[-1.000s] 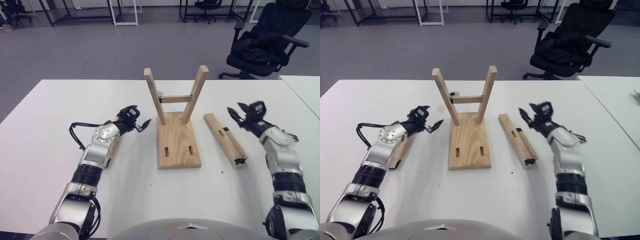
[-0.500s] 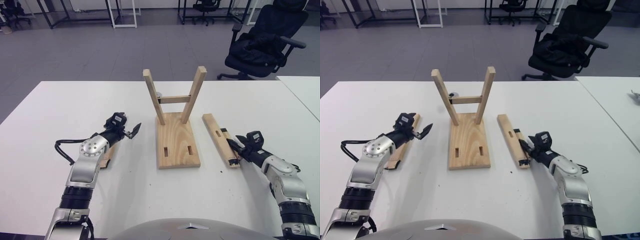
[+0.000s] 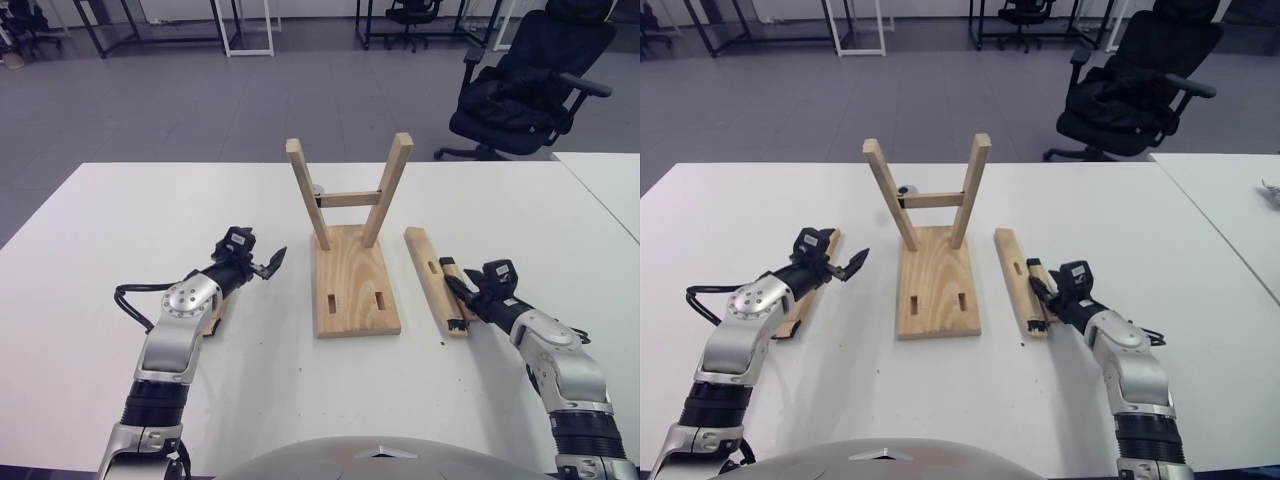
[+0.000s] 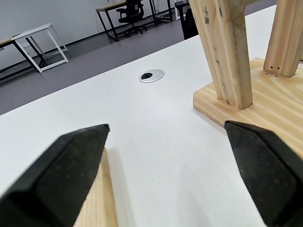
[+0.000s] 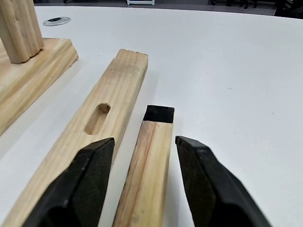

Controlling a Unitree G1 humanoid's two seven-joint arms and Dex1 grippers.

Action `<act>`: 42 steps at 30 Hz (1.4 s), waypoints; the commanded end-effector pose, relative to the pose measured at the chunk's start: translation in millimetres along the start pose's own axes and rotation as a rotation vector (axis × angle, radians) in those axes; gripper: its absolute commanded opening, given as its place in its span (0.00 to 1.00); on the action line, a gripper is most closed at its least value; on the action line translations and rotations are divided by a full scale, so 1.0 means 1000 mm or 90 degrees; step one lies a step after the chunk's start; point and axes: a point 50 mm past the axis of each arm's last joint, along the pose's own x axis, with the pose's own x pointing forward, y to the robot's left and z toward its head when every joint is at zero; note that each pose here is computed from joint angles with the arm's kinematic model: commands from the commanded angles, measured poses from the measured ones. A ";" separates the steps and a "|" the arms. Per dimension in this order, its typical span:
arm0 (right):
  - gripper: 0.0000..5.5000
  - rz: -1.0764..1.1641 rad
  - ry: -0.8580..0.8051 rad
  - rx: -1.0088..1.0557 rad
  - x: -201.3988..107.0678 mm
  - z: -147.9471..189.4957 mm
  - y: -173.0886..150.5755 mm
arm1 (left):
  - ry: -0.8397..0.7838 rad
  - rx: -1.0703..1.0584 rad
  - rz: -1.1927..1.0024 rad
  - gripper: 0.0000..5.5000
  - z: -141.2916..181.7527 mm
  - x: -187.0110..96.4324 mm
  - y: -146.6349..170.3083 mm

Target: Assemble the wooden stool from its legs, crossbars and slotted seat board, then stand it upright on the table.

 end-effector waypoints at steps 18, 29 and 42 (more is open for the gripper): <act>0.44 -0.023 0.057 0.000 -0.006 -0.009 -0.001 | 0.007 0.010 -0.011 0.82 0.001 0.002 -0.007; 0.28 -0.051 0.153 -0.030 -0.006 -0.003 -0.001 | -0.017 0.008 -0.056 0.82 0.022 -0.005 -0.017; 0.24 0.175 -0.422 -0.382 -0.006 0.148 0.095 | -0.335 -0.550 -0.364 0.82 0.141 -0.001 -0.034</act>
